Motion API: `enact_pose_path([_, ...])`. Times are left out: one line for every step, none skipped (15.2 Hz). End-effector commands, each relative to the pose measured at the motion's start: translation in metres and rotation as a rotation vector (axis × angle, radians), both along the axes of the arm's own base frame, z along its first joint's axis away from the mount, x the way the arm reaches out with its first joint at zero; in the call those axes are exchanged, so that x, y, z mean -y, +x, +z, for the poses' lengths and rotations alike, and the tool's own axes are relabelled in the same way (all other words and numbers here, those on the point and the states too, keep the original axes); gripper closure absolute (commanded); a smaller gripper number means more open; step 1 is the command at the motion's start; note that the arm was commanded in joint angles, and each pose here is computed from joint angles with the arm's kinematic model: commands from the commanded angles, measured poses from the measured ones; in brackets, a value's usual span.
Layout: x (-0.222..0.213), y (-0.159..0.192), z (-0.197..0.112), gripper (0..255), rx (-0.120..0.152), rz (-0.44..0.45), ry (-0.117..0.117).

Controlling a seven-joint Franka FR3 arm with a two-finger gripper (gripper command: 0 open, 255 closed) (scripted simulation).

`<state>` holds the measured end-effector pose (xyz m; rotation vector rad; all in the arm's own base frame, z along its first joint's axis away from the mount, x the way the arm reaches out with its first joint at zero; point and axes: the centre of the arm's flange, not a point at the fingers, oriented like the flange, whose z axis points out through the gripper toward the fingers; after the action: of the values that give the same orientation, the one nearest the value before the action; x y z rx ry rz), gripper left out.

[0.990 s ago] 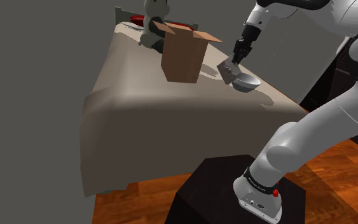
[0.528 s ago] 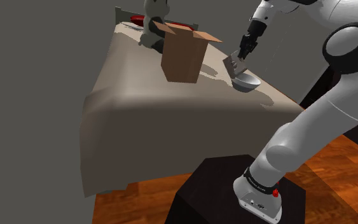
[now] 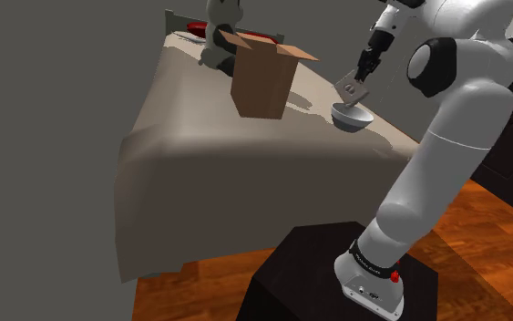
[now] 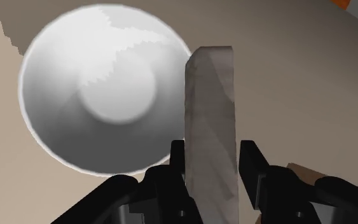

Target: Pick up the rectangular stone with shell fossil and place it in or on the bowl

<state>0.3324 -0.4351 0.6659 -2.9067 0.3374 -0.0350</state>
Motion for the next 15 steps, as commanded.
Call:
enact_pose_path([0.026,-0.002,0.001,255,0.001,0.005,-0.001])
enact_pose_path([0.039,-0.004,0.002,255,0.001,0.005,-0.001])
enact_pose_path([0.052,-0.006,0.003,255,0.001,0.005,-0.001])
enact_pose_path([0.065,-0.007,0.004,255,0.001,0.005,-0.001])
enact_pose_path([0.068,-0.008,0.004,255,0.001,0.005,-0.001])
enact_pose_path([0.068,-0.008,-0.001,255,0.001,0.005,-0.001])
enact_pose_path([0.068,-0.008,-0.006,255,0.001,0.005,-0.001])
enact_pose_path([0.068,-0.008,-0.012,255,0.001,0.005,-0.001])
enact_pose_path([0.068,-0.008,-0.017,255,0.001,0.005,-0.001])
enact_pose_path([0.068,-0.008,-0.022,255,0.001,0.005,-0.001])
enact_pose_path([0.068,-0.008,-0.027,255,0.001,0.005,-0.001])
enact_pose_path([0.068,-0.008,-0.033,255,0.001,0.005,-0.001])
enact_pose_path([0.068,-0.008,-0.038,255,0.001,0.005,-0.001])
enact_pose_path([0.068,-0.008,-0.043,255,0.001,0.005,-0.001])
enact_pose_path([0.068,-0.008,-0.048,255,0.001,0.005,-0.001])
